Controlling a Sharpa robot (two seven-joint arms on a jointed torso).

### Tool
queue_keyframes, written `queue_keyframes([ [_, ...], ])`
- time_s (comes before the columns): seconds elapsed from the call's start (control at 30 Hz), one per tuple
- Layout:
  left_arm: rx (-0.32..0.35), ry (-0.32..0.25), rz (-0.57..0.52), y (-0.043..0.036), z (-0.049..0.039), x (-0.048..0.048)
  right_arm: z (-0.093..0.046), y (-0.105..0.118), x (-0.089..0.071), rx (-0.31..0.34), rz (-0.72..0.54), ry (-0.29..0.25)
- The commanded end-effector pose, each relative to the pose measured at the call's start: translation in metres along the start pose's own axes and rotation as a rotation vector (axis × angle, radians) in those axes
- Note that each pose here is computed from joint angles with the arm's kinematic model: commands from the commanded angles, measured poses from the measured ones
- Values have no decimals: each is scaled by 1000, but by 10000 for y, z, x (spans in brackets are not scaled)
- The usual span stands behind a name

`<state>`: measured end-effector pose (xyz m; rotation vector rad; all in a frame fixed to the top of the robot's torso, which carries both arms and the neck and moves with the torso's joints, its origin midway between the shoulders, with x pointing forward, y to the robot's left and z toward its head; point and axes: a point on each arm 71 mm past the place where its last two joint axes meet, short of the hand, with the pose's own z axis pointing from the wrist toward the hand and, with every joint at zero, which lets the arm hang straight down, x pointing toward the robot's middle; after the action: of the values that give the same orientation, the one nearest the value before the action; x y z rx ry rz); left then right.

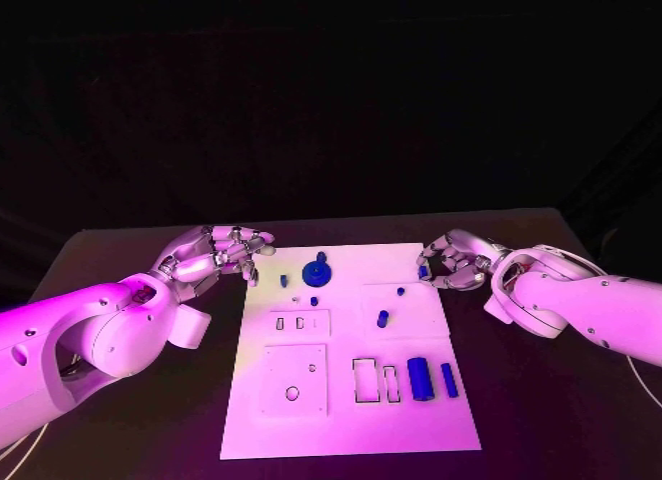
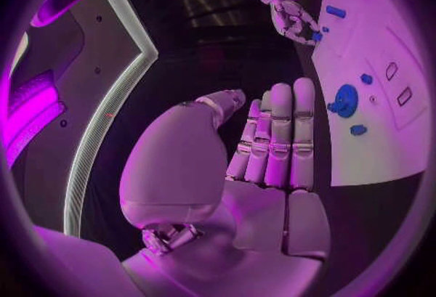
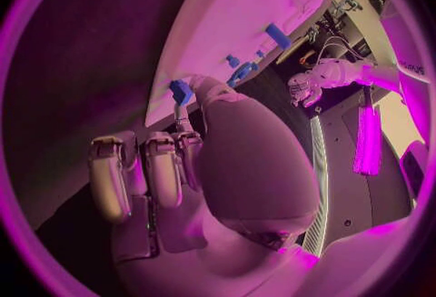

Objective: Assemble the parts on the task board

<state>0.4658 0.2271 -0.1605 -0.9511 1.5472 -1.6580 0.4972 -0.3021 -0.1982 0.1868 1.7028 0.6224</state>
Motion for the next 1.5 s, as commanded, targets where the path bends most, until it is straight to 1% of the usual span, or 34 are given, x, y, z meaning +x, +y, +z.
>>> queue_keyframes([
  [0.03, 6, 20, -4, -11, 5, 22, 7, 0, 8, 6, -14, -2],
  [0.67, 5, 19, -3, -9, 5, 18, 27, -11, 18, 20, -27, 7],
  [1.0, 4, 19, -3, -9, 5, 18, 32, 8, 24, 13, -36, 4],
  [1.3, 4, 18, -3, -9, 3, 16, 36, 56, 15, -7, -33, -33],
  [1.5, 4, 18, -3, -9, 2, 17, 33, 76, -12, 0, -28, -87],
])
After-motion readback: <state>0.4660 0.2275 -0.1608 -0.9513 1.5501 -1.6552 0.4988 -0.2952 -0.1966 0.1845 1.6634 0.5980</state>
